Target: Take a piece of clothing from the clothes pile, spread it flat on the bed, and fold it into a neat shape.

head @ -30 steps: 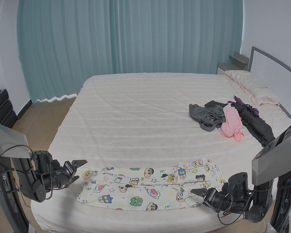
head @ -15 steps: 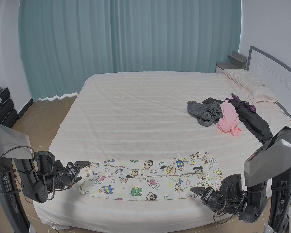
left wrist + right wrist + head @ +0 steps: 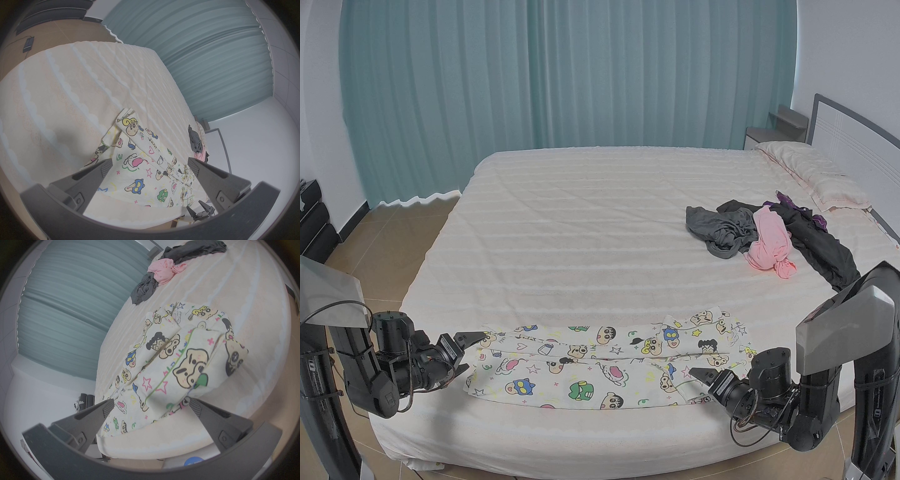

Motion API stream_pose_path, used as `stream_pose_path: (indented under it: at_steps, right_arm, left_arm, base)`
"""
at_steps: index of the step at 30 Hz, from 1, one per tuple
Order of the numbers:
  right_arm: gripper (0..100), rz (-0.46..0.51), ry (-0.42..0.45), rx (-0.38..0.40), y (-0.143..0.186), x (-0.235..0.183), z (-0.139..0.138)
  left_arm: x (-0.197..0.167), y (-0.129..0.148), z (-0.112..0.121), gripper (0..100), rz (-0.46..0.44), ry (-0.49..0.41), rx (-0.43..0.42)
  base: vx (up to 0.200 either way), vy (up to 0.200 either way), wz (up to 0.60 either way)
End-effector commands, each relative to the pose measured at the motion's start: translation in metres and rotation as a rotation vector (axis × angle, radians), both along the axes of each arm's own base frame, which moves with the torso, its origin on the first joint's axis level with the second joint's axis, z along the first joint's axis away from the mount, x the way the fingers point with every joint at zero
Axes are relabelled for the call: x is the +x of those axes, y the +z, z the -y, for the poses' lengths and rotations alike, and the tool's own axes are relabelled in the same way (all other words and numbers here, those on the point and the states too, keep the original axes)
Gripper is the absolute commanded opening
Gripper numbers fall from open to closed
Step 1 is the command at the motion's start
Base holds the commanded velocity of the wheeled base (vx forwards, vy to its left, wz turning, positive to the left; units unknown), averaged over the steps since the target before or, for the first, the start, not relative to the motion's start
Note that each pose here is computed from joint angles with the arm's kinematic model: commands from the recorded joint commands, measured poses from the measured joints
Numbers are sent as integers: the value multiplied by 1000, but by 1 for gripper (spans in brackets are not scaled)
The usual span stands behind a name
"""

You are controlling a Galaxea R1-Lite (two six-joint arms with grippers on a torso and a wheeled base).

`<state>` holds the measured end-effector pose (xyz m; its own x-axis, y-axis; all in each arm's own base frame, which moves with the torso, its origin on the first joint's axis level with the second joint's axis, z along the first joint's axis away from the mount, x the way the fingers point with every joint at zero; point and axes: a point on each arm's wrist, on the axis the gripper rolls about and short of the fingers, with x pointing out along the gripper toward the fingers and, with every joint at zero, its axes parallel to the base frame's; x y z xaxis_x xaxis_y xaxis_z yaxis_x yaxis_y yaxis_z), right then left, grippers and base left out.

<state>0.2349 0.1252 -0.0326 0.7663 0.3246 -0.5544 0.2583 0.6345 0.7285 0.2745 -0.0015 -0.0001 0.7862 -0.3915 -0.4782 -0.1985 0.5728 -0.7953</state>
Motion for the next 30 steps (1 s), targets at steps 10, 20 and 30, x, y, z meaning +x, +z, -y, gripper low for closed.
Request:
stream_pose_path:
  at_steps: [10, 20, 30]
  right_arm:
    - [100, 13, -18, -13, -9, 11, 1]
    - [0, -11, -14, -39, -8, 0, 2]
    - [0, 12, 40, -30, 8, -14, -5]
  left_arm:
    - [1, -1, 0, 100, -1, 1, -1]
    - [2, -1, -1, 100, 13, 4, -3]
    - [2, -2, -1, 100, 19, 5, -2]
  base:
    - [0, 0, 0]
    - [0, 0, 0]
    - [0, 0, 0]
